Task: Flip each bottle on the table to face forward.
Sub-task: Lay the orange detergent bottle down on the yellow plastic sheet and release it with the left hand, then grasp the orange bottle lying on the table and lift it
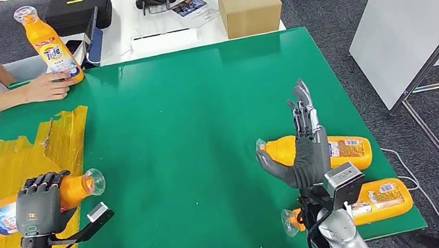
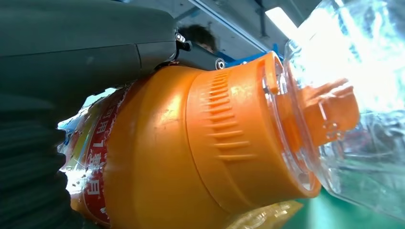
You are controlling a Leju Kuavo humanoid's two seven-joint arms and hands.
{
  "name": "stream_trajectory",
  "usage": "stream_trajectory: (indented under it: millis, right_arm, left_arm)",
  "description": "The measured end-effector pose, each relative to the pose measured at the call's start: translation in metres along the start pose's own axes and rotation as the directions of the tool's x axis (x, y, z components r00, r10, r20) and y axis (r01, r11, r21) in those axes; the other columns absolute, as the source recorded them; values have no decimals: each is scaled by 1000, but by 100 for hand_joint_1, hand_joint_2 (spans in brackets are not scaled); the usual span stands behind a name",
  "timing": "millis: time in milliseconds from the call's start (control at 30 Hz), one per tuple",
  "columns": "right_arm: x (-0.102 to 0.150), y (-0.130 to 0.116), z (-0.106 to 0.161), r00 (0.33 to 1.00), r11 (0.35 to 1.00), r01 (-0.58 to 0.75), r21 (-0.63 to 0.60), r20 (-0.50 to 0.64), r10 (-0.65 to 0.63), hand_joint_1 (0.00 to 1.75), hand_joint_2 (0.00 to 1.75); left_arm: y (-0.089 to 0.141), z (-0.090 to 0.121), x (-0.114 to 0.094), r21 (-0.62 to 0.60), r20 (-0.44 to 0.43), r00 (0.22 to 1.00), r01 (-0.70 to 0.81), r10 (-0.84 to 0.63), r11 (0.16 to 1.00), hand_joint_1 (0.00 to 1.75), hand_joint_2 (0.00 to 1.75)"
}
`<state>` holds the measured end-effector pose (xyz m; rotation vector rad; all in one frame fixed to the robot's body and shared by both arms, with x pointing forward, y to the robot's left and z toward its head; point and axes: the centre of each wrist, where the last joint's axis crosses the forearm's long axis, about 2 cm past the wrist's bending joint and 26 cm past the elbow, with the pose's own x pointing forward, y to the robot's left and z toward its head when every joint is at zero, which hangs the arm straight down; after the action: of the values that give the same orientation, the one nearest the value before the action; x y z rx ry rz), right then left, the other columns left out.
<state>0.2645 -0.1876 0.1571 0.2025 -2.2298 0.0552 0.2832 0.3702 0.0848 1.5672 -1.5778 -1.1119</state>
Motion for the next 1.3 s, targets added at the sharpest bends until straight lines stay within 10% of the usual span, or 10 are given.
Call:
stream_trajectory:
  millis: [400, 967, 1000, 1133, 1300]
  right_arm:
    - [-5, 9, -3, 1000, 999, 13, 40, -12, -12, 0, 175]
    - [-13, 12, -2, 999, 996, 16, 83, -50, -12, 0, 175]
    - [-13, 12, -2, 999, 996, 17, 83, -52, -12, 0, 175]
    - [-14, 12, -1, 998, 996, 16, 84, -57, -11, 0, 175]
    - [-16, 12, -1, 998, 996, 11, 88, -61, -5, 0, 175]
  left_arm:
    - [-16, -19, -5, -68, 21, 1000, 17, -16, 998, 175, 175]
    - [-43, 5, -13, -242, 140, 990, 27, 8, 970, 175, 175]
    - [-44, 5, -14, -247, 141, 990, 27, 9, 969, 169, 175]
    - [-47, 4, -18, -265, 136, 991, 24, 13, 964, 0, 175]
    - [-49, 4, -21, -279, 96, 995, 19, 8, 960, 0, 175]
